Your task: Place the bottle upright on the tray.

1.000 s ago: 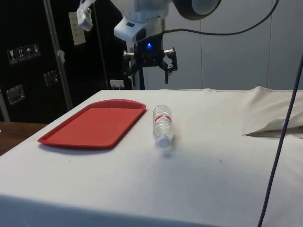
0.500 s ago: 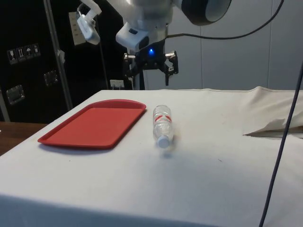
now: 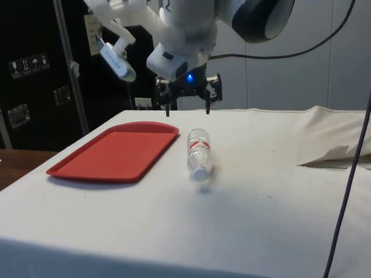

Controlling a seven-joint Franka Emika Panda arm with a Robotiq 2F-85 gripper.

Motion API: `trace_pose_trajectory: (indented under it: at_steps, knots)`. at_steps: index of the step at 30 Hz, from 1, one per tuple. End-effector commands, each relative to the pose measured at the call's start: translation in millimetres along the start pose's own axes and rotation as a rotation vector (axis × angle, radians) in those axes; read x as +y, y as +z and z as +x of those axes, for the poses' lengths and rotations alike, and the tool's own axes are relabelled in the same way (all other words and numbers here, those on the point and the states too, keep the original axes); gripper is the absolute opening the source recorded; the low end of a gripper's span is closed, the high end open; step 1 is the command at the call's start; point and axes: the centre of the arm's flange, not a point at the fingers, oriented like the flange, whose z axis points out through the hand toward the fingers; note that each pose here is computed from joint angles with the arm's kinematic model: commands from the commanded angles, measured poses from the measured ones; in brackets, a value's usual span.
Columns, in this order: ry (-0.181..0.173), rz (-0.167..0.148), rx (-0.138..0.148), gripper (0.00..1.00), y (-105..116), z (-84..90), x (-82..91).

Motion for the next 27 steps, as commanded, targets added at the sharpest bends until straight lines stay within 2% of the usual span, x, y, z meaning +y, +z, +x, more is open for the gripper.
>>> trace_pose_trajectory:
  at_steps: [1, 5, 6, 7, 14, 15, 16, 23, 24, 25, 27]
  knots:
    - [0.001, -0.008, -0.016, 1.00, 1, 0.7, 2.9]
    - [0.000, 0.001, -0.023, 1.00, 13, 11.8, 5.3]
    - [-0.002, 0.011, -0.010, 1.00, 13, 10.8, 3.0]
    - [-0.001, 0.003, -0.025, 1.00, 16, 13.4, 5.6]
    - [-0.003, 0.021, -0.048, 1.00, 33, 24.4, 4.2]
    - [-0.006, 0.028, -0.032, 1.00, 33, 25.0, 2.7]
    - [-0.003, 0.023, -0.051, 1.00, 35, 25.3, 3.8]
    - [-0.007, 0.032, -0.083, 1.00, 47, 31.2, 4.0]
    - [-0.009, 0.041, -0.068, 1.00, 48, 31.7, 1.9]
    - [-0.008, 0.033, -0.087, 1.00, 48, 32.2, 4.0]
    - [-0.007, 0.035, -0.098, 1.00, 51, 33.1, 4.1]
